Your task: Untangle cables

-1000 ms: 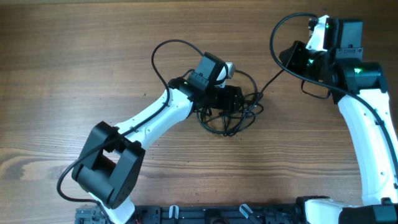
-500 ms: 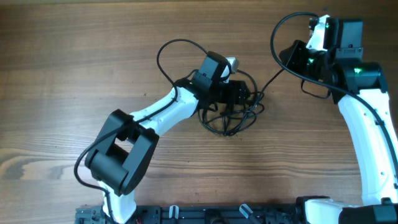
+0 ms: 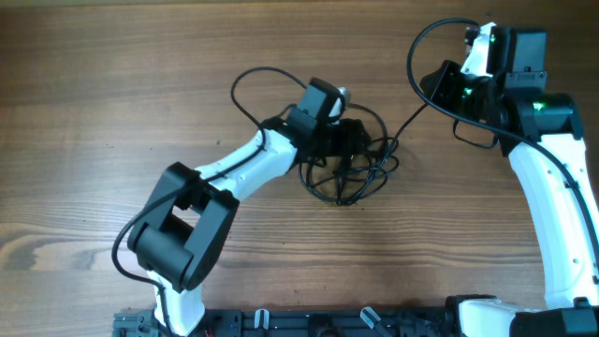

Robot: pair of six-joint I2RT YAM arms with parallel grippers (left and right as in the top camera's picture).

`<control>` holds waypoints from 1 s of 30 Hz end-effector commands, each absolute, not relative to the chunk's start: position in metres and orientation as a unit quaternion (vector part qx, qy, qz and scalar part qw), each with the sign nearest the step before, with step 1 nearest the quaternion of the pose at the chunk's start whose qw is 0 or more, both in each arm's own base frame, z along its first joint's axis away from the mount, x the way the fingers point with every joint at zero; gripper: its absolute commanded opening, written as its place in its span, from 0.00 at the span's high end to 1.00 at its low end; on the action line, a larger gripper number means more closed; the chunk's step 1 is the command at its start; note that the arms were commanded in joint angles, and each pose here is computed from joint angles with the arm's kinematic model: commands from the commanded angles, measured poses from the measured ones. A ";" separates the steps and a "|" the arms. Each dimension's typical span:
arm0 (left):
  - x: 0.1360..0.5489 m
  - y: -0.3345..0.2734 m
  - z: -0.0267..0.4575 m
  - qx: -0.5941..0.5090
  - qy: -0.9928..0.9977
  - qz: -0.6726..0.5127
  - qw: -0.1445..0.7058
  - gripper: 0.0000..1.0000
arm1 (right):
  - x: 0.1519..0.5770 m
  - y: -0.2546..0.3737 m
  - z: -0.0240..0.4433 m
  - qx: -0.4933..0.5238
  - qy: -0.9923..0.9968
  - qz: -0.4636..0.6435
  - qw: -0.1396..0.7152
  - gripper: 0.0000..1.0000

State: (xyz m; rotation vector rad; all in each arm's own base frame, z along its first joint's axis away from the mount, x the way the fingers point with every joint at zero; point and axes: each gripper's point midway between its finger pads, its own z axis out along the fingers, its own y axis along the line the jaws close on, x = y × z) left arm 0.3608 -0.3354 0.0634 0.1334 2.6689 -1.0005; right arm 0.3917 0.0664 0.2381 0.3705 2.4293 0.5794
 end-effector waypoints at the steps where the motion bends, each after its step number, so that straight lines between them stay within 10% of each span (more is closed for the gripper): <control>1: 0.386 -0.299 0.061 0.051 0.923 -0.351 0.151 0.30 | 0.393 0.065 0.256 0.143 0.908 0.225 0.322 0.96; 7: 0.394 -0.293 0.111 0.100 0.848 -0.503 0.133 0.30 | 0.393 0.065 0.255 0.143 0.909 0.225 0.322 0.96; 17: 0.357 -0.301 0.060 0.381 0.839 -0.332 0.205 0.32 | 0.393 0.066 0.255 0.143 0.909 0.225 0.321 0.96; 30: 0.332 -0.339 0.049 0.487 0.780 -0.326 0.221 0.37 | 0.392 0.066 0.254 0.140 0.910 0.223 0.319 0.96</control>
